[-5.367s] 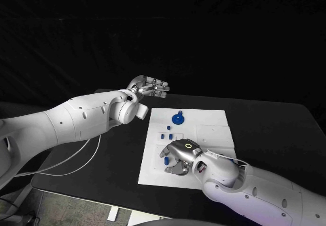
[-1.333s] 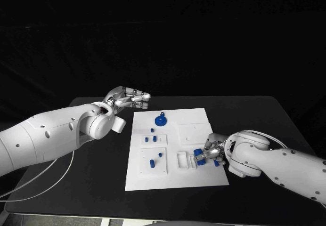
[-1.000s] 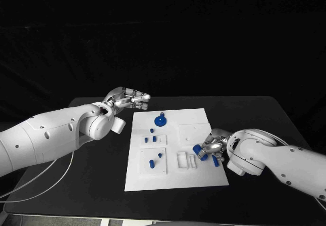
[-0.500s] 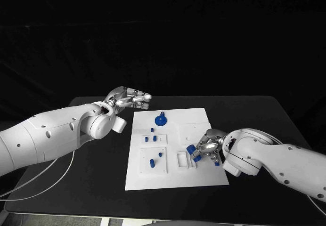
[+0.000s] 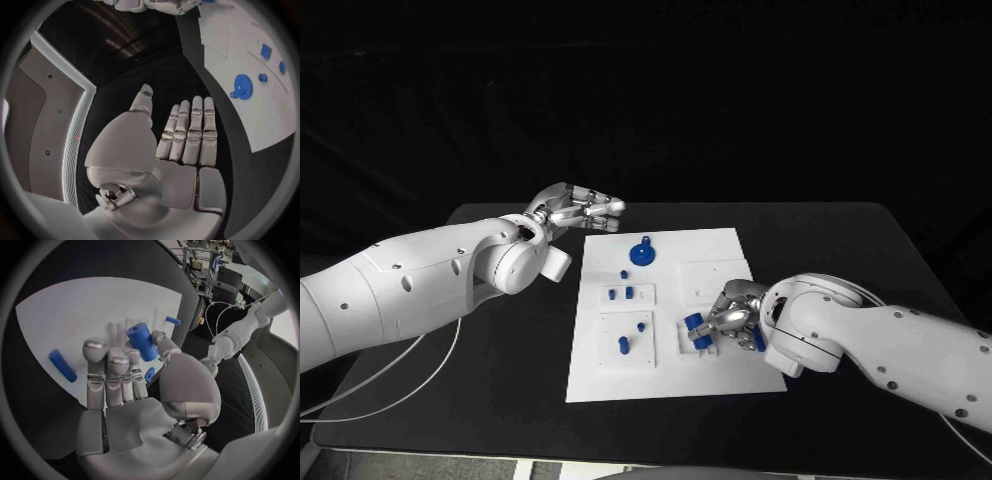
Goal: Assemble the parts on the task board
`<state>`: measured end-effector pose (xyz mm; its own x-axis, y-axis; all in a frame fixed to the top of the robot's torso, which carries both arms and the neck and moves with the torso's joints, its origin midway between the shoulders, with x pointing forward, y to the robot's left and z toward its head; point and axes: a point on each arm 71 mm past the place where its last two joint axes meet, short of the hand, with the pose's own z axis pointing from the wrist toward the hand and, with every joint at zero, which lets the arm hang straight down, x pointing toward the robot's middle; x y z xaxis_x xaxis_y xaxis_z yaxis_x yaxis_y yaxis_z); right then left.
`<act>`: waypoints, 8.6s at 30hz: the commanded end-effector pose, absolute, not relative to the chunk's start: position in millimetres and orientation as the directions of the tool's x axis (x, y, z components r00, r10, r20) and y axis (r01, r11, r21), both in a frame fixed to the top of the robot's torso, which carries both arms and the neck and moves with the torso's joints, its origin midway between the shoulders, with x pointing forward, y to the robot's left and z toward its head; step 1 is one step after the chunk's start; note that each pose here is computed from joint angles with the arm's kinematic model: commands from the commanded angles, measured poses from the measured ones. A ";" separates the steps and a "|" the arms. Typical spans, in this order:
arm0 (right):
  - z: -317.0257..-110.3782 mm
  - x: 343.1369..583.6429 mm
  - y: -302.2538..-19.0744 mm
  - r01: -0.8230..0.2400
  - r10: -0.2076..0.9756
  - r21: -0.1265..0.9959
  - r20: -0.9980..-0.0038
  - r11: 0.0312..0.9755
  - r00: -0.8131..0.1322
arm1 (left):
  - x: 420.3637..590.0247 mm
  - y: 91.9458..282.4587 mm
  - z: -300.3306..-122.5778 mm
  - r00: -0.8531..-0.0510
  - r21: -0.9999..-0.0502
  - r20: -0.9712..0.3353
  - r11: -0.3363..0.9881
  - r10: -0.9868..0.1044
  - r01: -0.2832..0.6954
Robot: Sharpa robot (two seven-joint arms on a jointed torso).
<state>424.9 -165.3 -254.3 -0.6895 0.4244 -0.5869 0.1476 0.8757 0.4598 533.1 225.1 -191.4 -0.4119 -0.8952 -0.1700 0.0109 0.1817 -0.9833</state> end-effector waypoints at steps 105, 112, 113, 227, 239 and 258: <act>-249.2 419.6 -160.0 0.044 0.326 0.443 -0.585 0.895 -0.743 | 534.0 225.2 -198.7 -0.438 -0.976 -0.195 0.218 -0.878 -0.002; -253.1 423.9 -159.1 0.059 0.333 0.430 -0.597 0.901 -0.730 | 533.7 226.1 -199.3 -0.438 -0.975 -0.196 0.220 -0.878 -0.005; -254.1 424.6 -159.2 0.062 0.334 0.428 -0.598 0.902 -0.729 | 533.6 226.3 -199.4 -0.438 -0.975 -0.196 0.221 -0.878 -0.006; -224.9 446.8 -217.2 0.116 0.410 0.440 -0.664 0.890 -0.626 | 530.2 233.1 -198.2 -0.431 -0.976 -0.203 0.217 -0.879 0.018; -226.5 443.2 -248.3 0.144 0.312 0.292 -0.685 0.946 -0.659 | 525.1 234.5 -195.9 -0.422 -0.981 -0.188 0.192 -0.887 0.034; -259.4 427.0 -236.7 0.099 0.212 0.204 -0.664 0.974 -0.717 | 522.6 232.8 -196.9 -0.438 -0.982 -0.178 0.186 -0.881 0.023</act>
<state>428.3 -234.7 -256.3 -0.7076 0.2608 -0.6568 0.1073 0.9583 0.2649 523.1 234.7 -197.9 -0.4317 -0.8819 -0.1893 0.0177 0.2016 -0.9793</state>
